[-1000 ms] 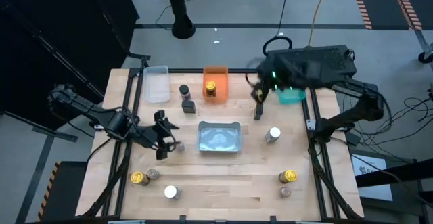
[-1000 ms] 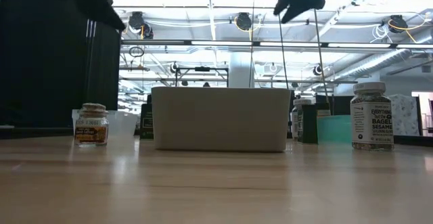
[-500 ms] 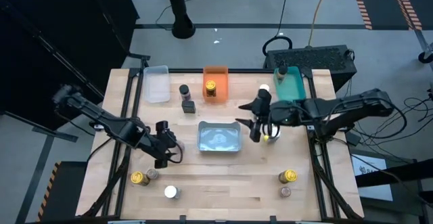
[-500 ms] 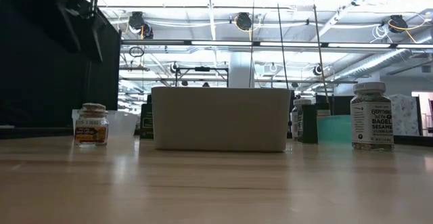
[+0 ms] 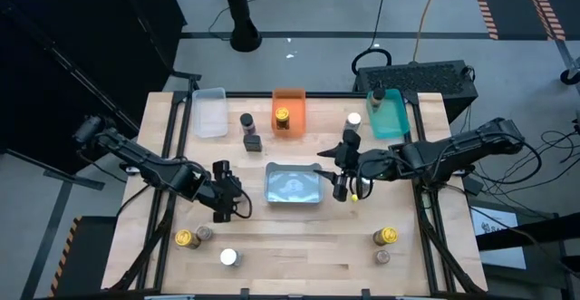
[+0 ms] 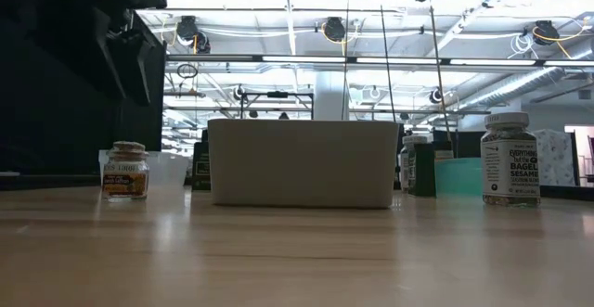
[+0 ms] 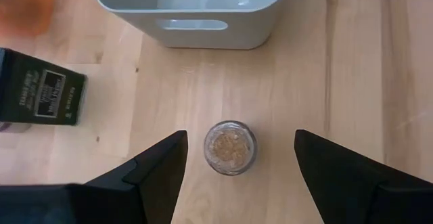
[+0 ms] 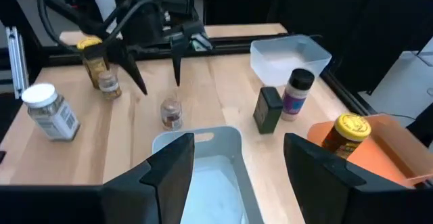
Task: Sort spices by type
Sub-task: Put the top brown seasoning bottle into the gray bin
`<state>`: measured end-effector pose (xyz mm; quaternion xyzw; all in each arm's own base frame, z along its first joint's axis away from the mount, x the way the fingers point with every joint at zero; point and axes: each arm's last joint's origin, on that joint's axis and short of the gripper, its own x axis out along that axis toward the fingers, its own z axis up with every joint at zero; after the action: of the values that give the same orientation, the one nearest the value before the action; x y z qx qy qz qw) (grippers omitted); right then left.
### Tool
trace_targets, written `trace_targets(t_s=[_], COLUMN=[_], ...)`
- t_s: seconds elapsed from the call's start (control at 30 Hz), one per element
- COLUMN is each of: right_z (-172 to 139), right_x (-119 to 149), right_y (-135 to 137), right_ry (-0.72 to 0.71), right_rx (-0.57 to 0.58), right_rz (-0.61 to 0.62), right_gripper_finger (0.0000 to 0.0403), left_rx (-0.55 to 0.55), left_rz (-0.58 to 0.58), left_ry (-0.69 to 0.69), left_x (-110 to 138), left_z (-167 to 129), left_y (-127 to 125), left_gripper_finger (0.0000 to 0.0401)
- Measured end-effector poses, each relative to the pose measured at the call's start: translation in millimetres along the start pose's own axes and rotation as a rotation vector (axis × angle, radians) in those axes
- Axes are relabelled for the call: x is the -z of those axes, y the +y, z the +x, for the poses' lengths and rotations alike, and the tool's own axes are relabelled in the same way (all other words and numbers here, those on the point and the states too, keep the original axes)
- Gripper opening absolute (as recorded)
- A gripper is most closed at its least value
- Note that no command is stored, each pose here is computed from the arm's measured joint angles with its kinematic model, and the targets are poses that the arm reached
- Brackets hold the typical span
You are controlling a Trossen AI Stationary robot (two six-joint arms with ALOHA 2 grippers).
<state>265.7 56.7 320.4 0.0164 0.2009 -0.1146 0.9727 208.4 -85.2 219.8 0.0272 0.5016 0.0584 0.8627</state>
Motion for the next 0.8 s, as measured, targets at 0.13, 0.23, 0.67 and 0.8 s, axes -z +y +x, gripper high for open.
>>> trace_targets(t_s=[0.13, 0.23, 0.67, 0.8], right_z=[-0.9, -1.3, -1.1, -1.1], right_x=[2.3, 1.5, 1.8, 1.8], right_y=[-3.3, -3.9, -3.6, -3.6], right_ry=[0.000, -0.005, -0.003, -0.003], right_rx=[0.029, 0.036, 0.034, 0.034], right_rz=[0.005, 0.008, 0.028, 0.028], right_gripper_finger=[0.0210, 0.0210, 0.0210, 0.0210], left_rx=[0.021, 0.024, 0.000, -0.004], left_rz=[0.000, -0.005, -0.003, -0.006], left_ry=[0.011, 0.011, 0.003, 0.000], left_x=[0.7, 0.6, 0.6, 0.4], left_z=[-0.2, -0.2, -0.3, -0.3], left_y=[-1.1, -1.2, -0.4, -0.4], left_gripper_finger=[0.0279, 0.0279, 0.0363, 0.0396])
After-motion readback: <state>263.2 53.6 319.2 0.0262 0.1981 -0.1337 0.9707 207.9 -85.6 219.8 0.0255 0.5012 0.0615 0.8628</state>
